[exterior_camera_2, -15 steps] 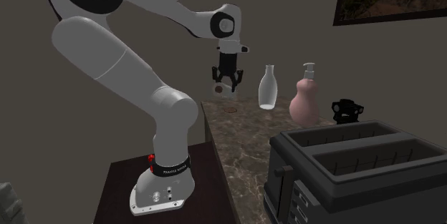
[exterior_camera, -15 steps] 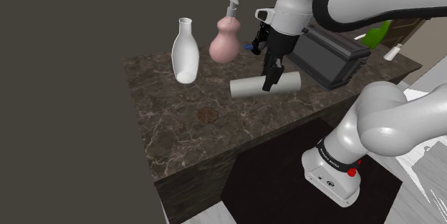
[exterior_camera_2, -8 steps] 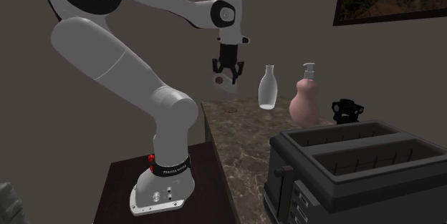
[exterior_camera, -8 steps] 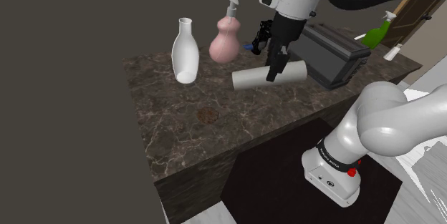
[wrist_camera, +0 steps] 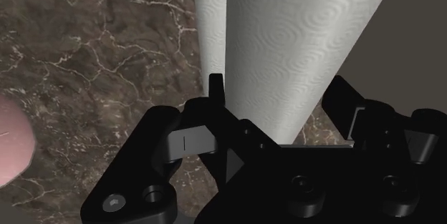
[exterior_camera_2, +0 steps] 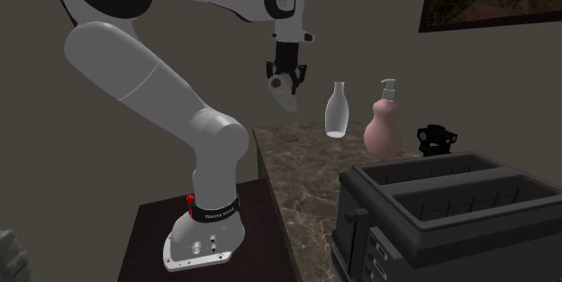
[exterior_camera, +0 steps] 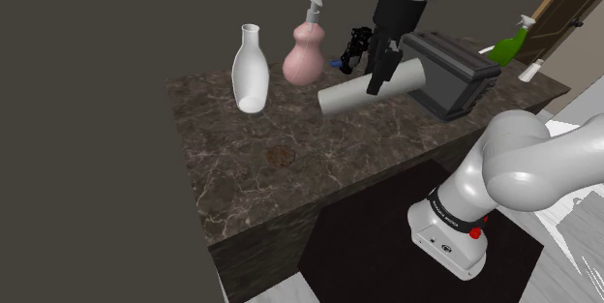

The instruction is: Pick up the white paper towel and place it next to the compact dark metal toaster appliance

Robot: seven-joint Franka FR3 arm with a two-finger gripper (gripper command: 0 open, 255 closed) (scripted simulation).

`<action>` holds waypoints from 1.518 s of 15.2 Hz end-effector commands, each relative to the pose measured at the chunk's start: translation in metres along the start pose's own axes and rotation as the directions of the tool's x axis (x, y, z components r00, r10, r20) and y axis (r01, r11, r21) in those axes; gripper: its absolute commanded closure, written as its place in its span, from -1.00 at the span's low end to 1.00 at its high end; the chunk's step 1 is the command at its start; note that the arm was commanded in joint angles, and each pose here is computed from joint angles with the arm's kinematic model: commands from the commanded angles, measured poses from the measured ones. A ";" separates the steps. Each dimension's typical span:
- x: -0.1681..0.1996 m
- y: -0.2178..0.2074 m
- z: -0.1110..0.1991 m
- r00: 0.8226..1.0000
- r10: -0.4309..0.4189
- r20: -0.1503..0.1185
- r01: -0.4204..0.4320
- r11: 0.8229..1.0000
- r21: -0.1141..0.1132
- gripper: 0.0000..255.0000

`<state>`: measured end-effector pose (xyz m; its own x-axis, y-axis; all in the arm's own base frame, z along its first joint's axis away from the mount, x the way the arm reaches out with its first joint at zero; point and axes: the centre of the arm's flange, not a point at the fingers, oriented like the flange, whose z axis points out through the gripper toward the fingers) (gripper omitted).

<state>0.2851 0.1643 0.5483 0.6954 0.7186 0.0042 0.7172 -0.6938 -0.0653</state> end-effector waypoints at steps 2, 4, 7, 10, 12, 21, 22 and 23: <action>0.000 -0.001 -0.017 1.000 0.000 0.000 0.000 1.000 0.000 1.00; 0.000 -0.002 -0.027 1.000 0.000 0.000 0.000 1.000 0.000 1.00; 0.000 -0.003 -0.043 1.000 0.000 0.000 0.000 1.000 0.000 1.00; 0.000 -0.004 -0.059 1.000 0.000 0.000 0.000 1.000 0.000 1.00; -0.011 0.004 -0.060 1.000 0.000 0.000 0.000 1.000 0.000 1.00; -0.108 0.072 -0.066 1.000 0.000 0.000 0.000 1.000 0.000 1.00; -0.118 0.080 -0.066 1.000 0.000 0.000 0.000 1.000 0.000 1.00; -0.129 0.088 -0.067 1.000 0.000 0.000 0.000 1.000 0.000 1.00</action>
<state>0.2632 0.0214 0.6104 0.6962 0.7179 0.0044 0.7165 -0.6945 -0.0656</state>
